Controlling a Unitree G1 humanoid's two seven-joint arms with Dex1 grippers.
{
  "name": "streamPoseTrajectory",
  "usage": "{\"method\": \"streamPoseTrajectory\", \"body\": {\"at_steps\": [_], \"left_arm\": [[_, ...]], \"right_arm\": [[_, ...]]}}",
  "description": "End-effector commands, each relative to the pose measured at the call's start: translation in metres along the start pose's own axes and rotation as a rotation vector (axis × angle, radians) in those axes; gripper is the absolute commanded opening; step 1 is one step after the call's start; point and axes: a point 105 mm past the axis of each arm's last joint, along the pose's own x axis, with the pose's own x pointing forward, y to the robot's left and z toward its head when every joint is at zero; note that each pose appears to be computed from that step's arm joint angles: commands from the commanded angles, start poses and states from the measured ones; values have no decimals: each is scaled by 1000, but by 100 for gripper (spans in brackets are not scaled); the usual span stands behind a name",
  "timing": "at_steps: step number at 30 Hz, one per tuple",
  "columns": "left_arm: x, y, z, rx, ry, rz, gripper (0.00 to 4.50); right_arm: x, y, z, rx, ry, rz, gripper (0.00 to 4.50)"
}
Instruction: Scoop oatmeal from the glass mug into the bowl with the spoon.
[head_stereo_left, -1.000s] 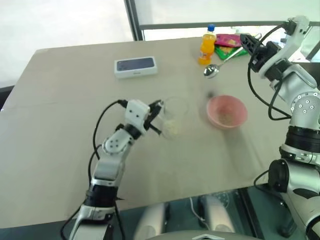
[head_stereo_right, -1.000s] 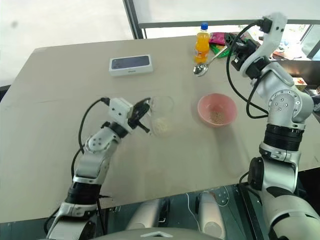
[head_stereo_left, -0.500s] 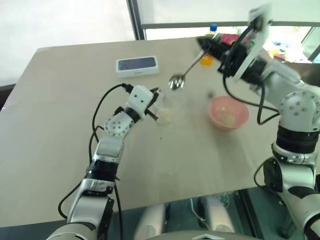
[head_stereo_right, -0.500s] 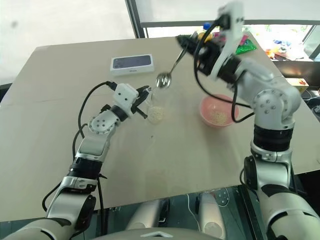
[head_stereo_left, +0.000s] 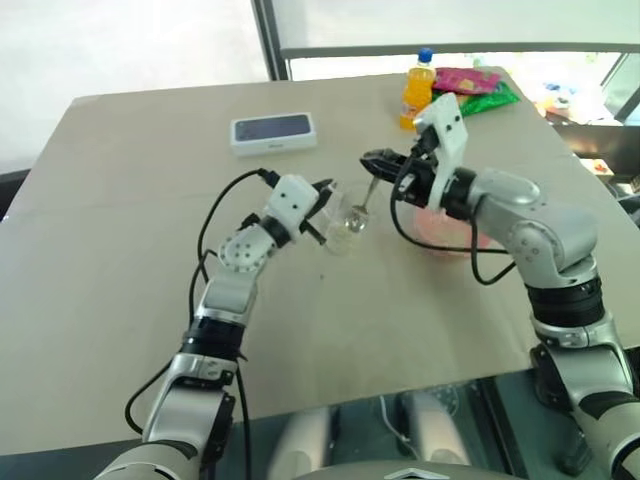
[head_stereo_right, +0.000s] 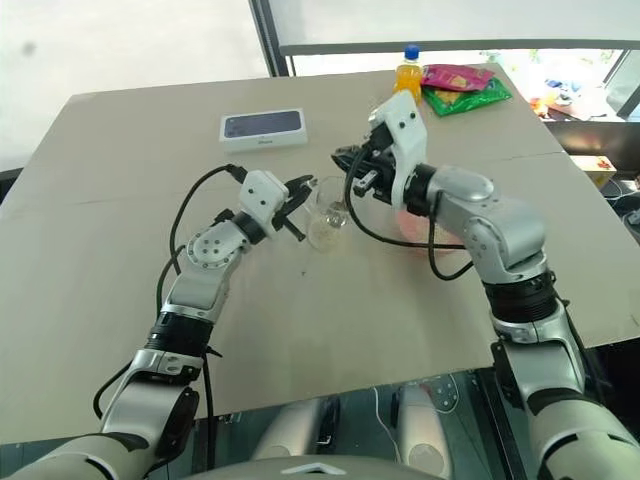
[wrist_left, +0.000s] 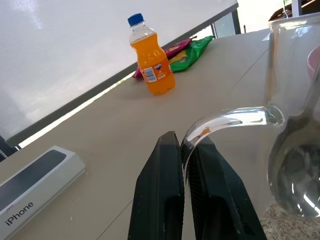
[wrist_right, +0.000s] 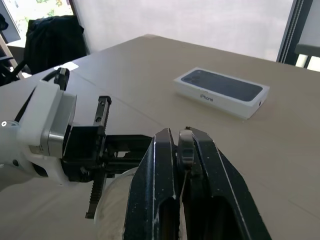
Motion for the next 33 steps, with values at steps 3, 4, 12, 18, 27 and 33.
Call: {"method": "streamPoseTrajectory", "body": {"at_steps": [3,4,12,18,27,33], "left_arm": [[5,2,14,23,-52,-4,6],[6,3,14,23,-52,-2,6],[5,-1,10,20,-45,-3,6],[7,-2,7,-2,-53,10,6],[18,-7,10,-82,-97,47,6],[24,-11,7,-89,-105,54,6]], "right_arm": [[3,9,-3,94,-6,16,0],[3,12,-4,96,-3,18,0],[-8,-6,21,313,-105,-47,0],[-25,-26,35,393,-147,-99,0],[-42,-48,25,562,-156,-207,0],[-56,-64,28,656,-198,-277,0]]}}
